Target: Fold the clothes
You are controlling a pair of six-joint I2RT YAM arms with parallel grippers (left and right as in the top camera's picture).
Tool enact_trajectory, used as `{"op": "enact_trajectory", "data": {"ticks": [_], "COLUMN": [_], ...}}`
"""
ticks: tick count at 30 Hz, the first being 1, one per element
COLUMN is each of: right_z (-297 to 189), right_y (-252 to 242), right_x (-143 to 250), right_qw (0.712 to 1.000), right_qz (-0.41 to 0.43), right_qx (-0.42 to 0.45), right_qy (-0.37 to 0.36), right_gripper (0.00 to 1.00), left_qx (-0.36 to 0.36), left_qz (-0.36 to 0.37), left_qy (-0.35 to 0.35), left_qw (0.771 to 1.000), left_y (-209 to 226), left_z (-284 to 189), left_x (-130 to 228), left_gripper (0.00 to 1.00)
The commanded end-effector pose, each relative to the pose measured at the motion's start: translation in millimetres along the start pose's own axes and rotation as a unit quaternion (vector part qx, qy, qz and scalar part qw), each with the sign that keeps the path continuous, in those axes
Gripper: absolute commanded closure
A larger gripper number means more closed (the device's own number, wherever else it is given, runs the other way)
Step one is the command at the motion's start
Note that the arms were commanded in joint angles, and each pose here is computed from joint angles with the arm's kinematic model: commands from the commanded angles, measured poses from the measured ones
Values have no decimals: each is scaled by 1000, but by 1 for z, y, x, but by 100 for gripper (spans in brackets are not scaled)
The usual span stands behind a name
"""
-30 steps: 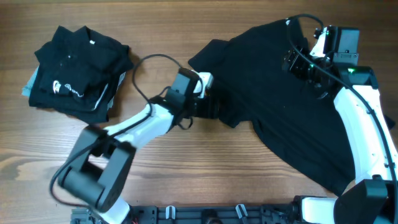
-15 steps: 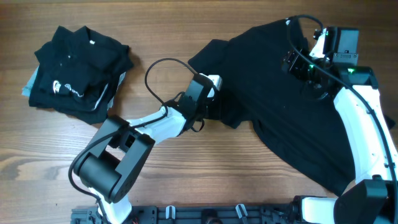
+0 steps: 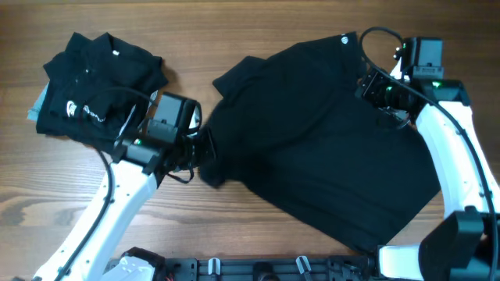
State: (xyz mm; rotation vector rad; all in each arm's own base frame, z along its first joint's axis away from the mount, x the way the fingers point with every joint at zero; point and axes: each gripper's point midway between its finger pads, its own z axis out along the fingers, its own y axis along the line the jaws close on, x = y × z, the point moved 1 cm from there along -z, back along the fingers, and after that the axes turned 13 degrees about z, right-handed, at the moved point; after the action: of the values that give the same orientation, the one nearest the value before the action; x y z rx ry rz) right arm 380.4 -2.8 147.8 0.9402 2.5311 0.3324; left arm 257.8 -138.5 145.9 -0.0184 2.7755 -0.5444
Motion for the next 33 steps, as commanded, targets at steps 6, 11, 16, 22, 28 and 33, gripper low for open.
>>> {"op": "enact_trajectory", "data": {"ticks": [6, 11, 16, 22, 28, 33], "right_z": [13, 21, 28, 48, 68, 78], "right_y": [-46, -77, -96, -137, -214, -254], "right_x": [2, 5, 18, 34, 31, 8], "right_qw": [994, 987, 982, 970, 928, 895], "right_qz": [64, 118, 136, 188, 311, 381], "right_qx": [89, 87, 84, 117, 197, 230], "right_qy": [22, 68, 102, 103, 57, -12], "right_gripper": [24, 27, 26, 25, 42, 80], "left_qx": [-32, -67, -152, -275, -271, -221], "left_qz": [73, 106, 98, -69, -133, -141], "left_qy": [-54, -4, 28, 93, 141, 148], "left_qw": [995, 992, 983, 955, 943, 954], "left_y": [7, 32, 73, 135, 151, 133], "left_z": [38, 112, 152, 143, 131, 135], "left_x": [-46, -47, -37, 6, 25, 24], "left_gripper": [66, 76, 95, 96, 96, 96]}}
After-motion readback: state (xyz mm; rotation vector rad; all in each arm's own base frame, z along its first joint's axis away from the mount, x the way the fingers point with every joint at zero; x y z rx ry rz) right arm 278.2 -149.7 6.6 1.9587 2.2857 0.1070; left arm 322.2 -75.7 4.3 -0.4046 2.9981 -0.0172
